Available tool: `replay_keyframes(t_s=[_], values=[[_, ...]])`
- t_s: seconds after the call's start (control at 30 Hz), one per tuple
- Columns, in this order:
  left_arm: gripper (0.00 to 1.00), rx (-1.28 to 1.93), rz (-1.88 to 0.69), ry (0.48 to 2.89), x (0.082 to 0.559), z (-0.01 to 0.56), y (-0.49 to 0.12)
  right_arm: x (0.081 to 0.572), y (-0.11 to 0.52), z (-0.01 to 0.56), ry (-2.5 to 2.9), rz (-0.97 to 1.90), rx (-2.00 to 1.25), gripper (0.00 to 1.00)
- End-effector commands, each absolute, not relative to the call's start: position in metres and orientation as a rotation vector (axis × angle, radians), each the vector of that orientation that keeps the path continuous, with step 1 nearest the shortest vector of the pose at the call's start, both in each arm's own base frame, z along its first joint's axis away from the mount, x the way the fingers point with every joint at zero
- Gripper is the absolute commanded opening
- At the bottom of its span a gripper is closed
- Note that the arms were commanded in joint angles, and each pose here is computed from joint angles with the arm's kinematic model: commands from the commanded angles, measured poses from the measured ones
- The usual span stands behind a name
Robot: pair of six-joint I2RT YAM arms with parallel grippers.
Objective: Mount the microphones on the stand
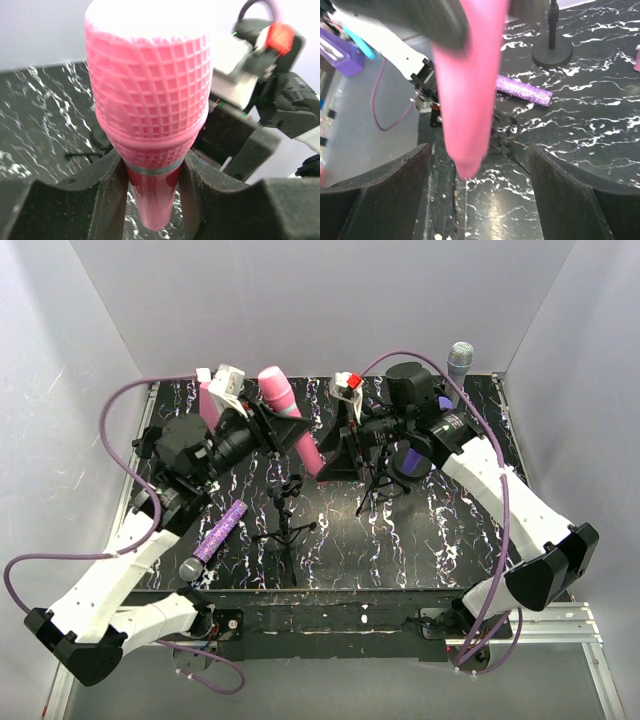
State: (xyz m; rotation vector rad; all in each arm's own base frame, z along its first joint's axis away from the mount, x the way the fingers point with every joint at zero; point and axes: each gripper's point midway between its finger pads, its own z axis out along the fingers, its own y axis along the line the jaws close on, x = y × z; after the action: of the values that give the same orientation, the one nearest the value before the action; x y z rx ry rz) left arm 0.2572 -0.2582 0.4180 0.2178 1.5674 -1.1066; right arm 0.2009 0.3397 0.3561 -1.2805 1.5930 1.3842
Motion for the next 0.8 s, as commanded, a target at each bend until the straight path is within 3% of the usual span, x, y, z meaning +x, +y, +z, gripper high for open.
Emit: replay_keyframes(t_s=[0.0,0.33,0.77], values=[[0.0,0.487,-0.943,1.485,0.239,0.465,-0.249,0.193,0.313,0.357,1.453,1.204,-1.447,0.86],[0.0,0.738,-0.799,1.602,0.255,0.447,-0.263,0.196,0.293,0.327,1.486,1.184,-1.396,0.9],[0.0,0.785,-0.741,1.644,0.267,0.415,-0.266,0.2,0.288,0.326,1.486,1.239,-1.348,0.89]])
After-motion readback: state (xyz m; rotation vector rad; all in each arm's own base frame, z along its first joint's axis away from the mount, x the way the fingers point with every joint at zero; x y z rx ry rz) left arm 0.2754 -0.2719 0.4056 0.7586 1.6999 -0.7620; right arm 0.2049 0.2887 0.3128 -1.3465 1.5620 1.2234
